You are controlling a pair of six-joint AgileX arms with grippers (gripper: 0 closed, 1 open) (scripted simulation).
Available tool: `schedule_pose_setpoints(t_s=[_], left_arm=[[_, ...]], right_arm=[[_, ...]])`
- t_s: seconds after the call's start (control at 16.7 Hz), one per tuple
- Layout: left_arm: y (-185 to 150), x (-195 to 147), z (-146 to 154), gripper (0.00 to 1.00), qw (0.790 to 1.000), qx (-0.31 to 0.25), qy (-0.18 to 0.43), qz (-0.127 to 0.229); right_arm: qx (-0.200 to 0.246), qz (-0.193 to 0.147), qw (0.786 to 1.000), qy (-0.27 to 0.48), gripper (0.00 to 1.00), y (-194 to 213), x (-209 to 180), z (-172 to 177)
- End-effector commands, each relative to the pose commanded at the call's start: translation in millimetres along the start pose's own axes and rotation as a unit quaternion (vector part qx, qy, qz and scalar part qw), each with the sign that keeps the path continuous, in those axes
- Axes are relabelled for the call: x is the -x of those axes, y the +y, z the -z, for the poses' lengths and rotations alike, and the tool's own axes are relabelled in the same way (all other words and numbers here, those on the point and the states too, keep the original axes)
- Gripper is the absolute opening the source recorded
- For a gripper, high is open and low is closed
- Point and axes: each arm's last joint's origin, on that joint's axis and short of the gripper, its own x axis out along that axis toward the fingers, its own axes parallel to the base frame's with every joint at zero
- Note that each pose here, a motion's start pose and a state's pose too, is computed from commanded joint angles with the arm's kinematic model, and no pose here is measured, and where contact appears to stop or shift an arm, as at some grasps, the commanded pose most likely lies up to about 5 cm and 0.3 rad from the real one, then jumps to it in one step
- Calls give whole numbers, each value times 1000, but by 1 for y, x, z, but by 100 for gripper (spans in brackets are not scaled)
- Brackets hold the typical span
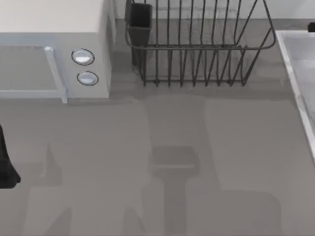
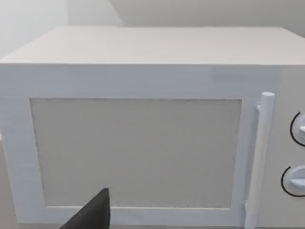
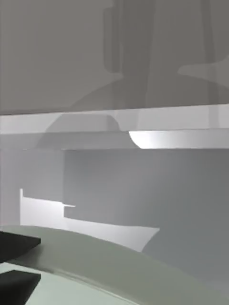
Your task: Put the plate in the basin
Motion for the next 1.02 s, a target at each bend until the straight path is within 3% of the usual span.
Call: schedule_pose_setpoints(t_s=[0.66,1.02], left_arm=[[0,0,0,100,1000,0,0,0],[0,0,0,100,1000,0,0,0]], right_arm=[[0,0,1000,0,98,0,0,0],[0,0,1000,0,100,0,0,0]])
